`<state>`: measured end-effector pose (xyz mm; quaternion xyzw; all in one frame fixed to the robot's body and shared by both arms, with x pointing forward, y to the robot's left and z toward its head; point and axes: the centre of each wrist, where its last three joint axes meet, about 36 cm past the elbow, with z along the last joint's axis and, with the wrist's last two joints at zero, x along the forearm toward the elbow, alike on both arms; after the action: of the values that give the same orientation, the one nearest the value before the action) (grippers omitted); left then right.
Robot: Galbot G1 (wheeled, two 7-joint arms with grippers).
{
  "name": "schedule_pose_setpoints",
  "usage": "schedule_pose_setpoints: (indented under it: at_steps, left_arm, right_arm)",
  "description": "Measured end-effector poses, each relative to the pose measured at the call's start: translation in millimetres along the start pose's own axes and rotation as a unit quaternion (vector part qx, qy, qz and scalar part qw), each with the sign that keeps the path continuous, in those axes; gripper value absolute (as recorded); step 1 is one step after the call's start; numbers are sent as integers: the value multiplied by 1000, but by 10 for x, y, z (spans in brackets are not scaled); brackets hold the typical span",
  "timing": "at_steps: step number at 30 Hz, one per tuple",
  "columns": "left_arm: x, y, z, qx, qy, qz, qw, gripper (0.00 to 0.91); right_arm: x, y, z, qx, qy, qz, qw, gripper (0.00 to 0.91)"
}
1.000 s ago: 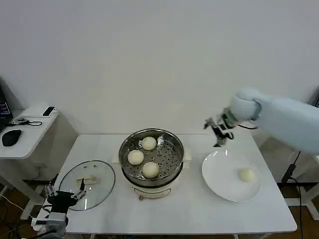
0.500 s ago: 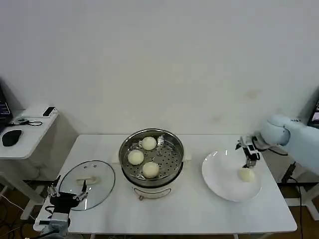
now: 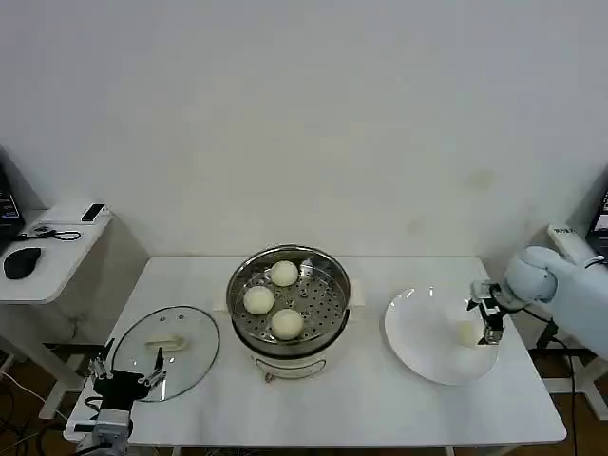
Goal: Take steamed baozi put them in steamer then cover it.
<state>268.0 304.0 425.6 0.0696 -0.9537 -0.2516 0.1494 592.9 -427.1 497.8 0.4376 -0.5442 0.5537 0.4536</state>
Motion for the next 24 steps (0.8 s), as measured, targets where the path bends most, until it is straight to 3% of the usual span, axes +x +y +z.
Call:
schedule_pose_setpoints:
  at_steps: [10,24]
  left_arm:
    - [-19,-7,-1,0,-1,2,1000,907]
    - [-39,30,42,-3,5,-3,1000,907]
  right_arm:
    - [-257,-26,53,-11,4,0,1000,897]
    - [-493,-154,2,-21,14,-3,1000,746]
